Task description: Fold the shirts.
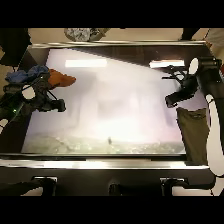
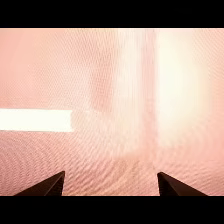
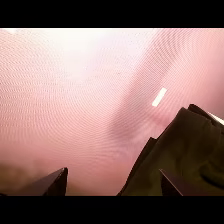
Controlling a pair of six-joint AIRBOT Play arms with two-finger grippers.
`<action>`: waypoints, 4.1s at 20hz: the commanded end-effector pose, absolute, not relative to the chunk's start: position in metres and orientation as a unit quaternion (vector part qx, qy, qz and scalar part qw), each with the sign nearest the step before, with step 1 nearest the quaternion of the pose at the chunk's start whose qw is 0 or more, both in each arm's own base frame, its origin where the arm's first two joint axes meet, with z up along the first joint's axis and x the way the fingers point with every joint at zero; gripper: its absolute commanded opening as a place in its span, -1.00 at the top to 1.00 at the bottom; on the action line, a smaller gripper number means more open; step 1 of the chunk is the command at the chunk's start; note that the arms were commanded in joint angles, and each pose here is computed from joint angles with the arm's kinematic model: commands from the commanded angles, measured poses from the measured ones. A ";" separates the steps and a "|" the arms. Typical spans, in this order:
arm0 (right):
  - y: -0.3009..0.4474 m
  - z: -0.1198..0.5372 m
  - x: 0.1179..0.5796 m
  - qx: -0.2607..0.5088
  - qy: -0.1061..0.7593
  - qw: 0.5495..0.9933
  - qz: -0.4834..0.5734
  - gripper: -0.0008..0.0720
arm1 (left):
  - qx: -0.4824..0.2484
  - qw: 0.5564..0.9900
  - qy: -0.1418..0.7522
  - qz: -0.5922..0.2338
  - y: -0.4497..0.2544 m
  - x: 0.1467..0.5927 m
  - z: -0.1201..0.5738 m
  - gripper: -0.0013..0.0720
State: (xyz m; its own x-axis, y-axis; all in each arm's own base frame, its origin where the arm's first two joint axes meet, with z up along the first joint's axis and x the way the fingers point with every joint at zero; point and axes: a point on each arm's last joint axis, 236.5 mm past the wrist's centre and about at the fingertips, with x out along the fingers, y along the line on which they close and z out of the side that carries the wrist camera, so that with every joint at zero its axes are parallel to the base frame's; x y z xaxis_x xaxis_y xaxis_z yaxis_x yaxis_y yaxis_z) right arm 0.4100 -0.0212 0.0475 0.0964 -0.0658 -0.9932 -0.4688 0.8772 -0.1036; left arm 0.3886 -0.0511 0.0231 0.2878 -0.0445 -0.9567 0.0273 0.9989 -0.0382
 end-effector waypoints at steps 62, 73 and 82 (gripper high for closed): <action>0.020 0.139 0.392 -0.167 0.552 0.796 0.183 -0.86 | -0.223 0.958 0.129 -0.125 -0.047 0.425 0.338 0.90; 0.019 0.226 0.307 -0.191 0.493 0.832 0.169 -0.86 | -0.180 0.849 0.317 -0.381 -0.275 0.299 0.236 0.89; 0.045 0.101 0.334 -0.134 0.569 0.778 0.233 -0.92 | -0.199 0.757 0.579 -0.230 -0.227 0.305 -0.009 -0.86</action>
